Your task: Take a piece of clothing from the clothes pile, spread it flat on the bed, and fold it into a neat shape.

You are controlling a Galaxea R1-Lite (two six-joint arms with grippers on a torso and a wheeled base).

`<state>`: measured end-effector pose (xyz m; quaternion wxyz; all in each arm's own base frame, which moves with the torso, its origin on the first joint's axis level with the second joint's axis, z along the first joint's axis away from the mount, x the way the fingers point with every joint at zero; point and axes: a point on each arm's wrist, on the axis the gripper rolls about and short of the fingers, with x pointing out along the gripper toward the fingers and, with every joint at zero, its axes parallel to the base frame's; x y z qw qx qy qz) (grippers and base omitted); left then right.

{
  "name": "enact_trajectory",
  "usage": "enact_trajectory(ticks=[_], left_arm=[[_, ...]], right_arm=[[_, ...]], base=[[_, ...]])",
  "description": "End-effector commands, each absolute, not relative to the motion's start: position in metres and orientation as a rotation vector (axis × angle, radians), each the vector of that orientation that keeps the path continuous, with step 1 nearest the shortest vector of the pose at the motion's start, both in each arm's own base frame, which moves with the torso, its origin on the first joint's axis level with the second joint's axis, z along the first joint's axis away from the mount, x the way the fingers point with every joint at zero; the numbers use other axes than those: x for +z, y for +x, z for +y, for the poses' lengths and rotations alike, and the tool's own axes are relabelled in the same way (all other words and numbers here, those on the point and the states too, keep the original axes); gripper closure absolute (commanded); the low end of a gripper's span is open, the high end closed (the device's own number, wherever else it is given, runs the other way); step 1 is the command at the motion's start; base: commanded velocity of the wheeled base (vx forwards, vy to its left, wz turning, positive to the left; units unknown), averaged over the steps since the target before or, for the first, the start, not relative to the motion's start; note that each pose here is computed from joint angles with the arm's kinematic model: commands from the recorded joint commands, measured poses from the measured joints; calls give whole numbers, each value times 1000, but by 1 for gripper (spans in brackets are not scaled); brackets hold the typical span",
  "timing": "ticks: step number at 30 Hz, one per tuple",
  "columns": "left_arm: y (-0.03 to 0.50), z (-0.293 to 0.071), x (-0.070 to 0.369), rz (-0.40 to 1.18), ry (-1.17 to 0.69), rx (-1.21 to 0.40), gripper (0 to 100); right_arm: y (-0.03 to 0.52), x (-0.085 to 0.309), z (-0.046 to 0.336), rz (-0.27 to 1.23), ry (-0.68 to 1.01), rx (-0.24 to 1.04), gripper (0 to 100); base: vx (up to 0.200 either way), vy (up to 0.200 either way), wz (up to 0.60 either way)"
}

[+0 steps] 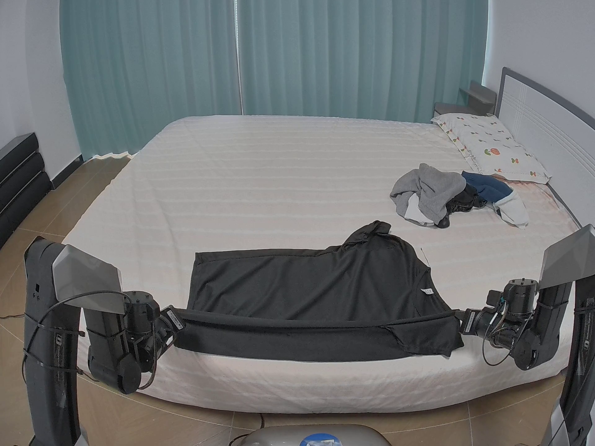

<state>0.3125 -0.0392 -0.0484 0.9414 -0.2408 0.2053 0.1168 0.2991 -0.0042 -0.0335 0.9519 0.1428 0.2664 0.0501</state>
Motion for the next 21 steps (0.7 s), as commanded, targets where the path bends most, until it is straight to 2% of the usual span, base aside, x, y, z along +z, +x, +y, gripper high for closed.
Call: enact_trajectory(ticks=[1, 13, 21], left_arm=[[319, -40, -57, 411, -494, 237, 100], [330, -42, -71, 404, -503, 234, 100], [333, -43, -72, 396, -521, 232, 100]], right_arm=[[309, -48, 1, 552, 282, 107, 100], [332, -59, 4, 508, 276, 96, 100], [338, -58, 4, 490, 336, 82, 100]], base=[[0, 0, 0], [0, 0, 0], [0, 0, 0]])
